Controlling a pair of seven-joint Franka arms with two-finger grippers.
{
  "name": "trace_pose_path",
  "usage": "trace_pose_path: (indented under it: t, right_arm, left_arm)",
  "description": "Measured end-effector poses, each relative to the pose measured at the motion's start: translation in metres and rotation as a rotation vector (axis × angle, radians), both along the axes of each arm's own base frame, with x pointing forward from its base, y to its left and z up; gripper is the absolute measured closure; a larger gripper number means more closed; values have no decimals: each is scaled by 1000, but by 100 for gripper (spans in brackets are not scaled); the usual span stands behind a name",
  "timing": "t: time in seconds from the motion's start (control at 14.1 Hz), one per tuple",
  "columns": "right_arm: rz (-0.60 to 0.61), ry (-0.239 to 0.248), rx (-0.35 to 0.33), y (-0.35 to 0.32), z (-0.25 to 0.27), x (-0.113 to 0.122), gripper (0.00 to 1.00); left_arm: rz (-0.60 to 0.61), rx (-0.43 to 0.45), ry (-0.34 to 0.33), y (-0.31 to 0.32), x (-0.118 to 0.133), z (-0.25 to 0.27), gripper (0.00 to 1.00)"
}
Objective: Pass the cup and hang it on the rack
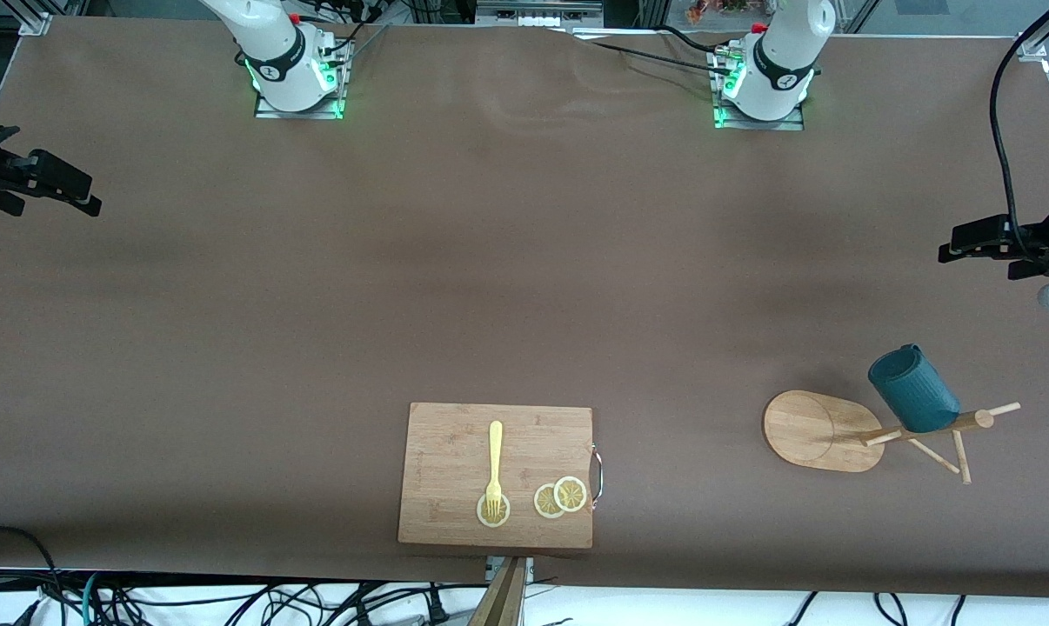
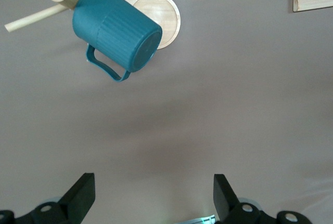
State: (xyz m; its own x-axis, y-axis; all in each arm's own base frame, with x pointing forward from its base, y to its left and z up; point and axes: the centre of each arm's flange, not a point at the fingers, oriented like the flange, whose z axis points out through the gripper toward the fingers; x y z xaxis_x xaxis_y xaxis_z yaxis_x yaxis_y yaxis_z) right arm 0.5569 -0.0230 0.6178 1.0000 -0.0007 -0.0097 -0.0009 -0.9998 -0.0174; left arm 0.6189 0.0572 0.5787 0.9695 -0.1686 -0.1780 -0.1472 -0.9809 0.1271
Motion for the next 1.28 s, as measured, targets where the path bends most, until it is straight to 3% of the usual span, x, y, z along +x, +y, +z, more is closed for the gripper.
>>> trace_pose_path:
  t: [0.57, 0.78, 1.28]
  right_arm:
    - [-2, 3, 1, -1, 0, 0, 0]
    - [-2, 4, 1, -1, 0, -1, 0]
    - [-3, 9, 1, -1, -1, -1, 0]
  left_arm:
    - [103, 57, 26, -34, -41, 25, 0]
    - [68, 128, 16, -46, -44, 24, 0]
    - [62, 132, 12, -50, -42, 21, 0]
